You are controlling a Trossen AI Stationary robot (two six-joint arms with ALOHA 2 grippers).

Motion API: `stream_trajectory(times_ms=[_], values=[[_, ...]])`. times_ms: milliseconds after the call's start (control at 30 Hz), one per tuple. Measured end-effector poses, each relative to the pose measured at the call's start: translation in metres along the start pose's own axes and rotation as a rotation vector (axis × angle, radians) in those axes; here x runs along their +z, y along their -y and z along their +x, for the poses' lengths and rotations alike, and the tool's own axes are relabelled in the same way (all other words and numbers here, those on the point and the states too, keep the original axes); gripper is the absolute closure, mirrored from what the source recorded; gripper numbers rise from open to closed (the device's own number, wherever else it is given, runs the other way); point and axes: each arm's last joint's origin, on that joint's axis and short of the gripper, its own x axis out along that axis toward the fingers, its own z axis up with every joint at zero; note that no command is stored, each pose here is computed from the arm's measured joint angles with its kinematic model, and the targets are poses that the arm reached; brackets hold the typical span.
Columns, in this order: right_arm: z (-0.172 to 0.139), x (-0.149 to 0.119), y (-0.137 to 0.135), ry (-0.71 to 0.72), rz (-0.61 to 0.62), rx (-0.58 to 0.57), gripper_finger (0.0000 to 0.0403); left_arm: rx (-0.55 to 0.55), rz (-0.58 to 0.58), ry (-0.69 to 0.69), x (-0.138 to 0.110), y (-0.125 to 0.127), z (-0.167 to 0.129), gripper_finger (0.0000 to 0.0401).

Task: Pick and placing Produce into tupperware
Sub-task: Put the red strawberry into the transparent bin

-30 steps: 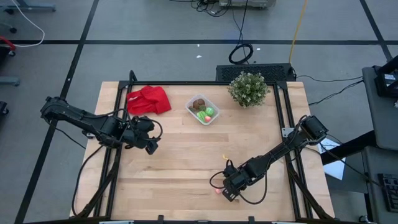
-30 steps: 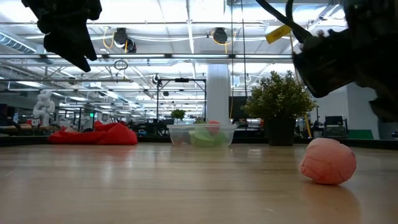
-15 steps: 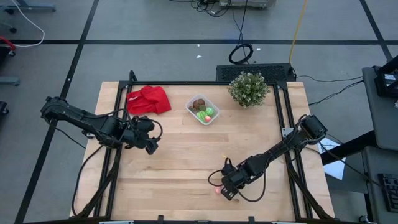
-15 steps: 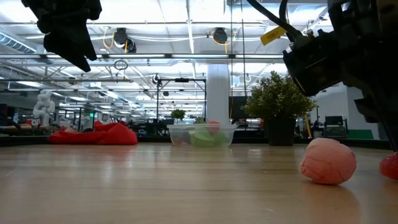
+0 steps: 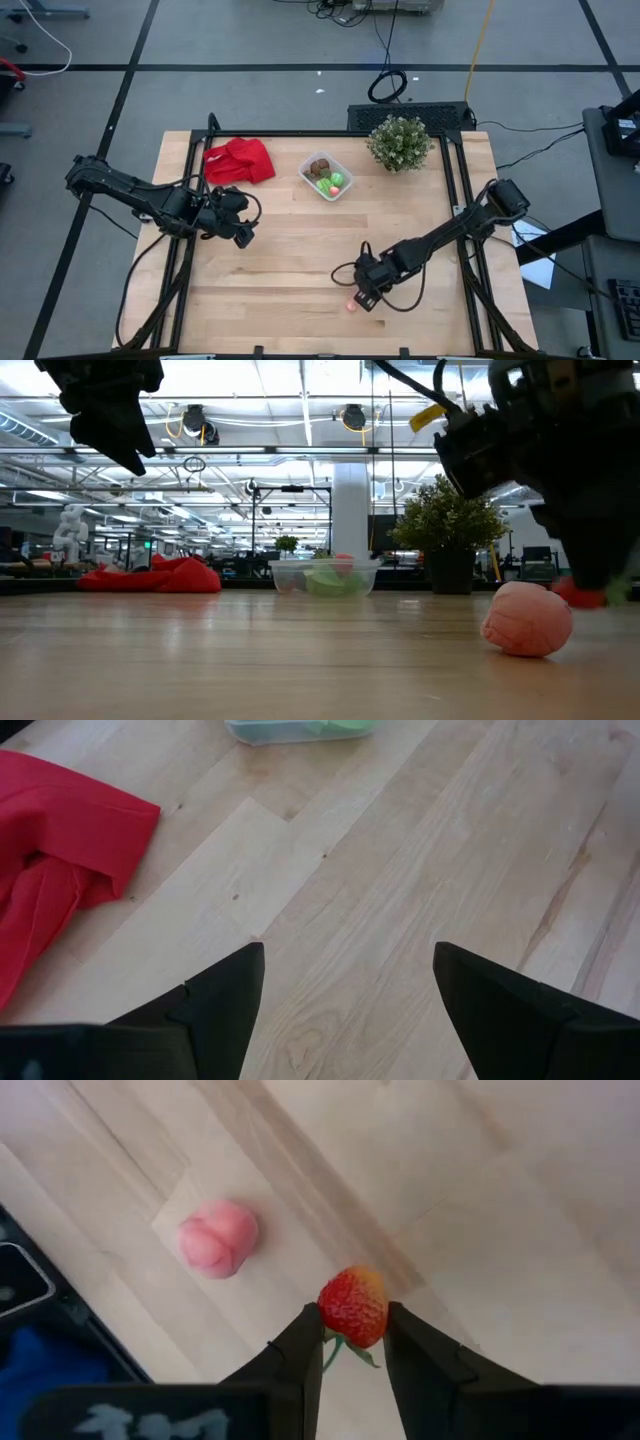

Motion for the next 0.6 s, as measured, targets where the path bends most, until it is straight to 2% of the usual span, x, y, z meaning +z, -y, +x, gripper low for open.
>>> stream_trajectory(times_ms=[233,600], values=[[-0.036,0.015,0.007,0.069,-0.012,0.021,0.0319,0.001,-0.001,0.000,0.000,0.000,0.000,0.0105],[-0.089,0.077,0.034,0.279,-0.134,0.098,0.0319,0.001,-0.001,0.001,0.000,0.000,0.000,0.0105]])
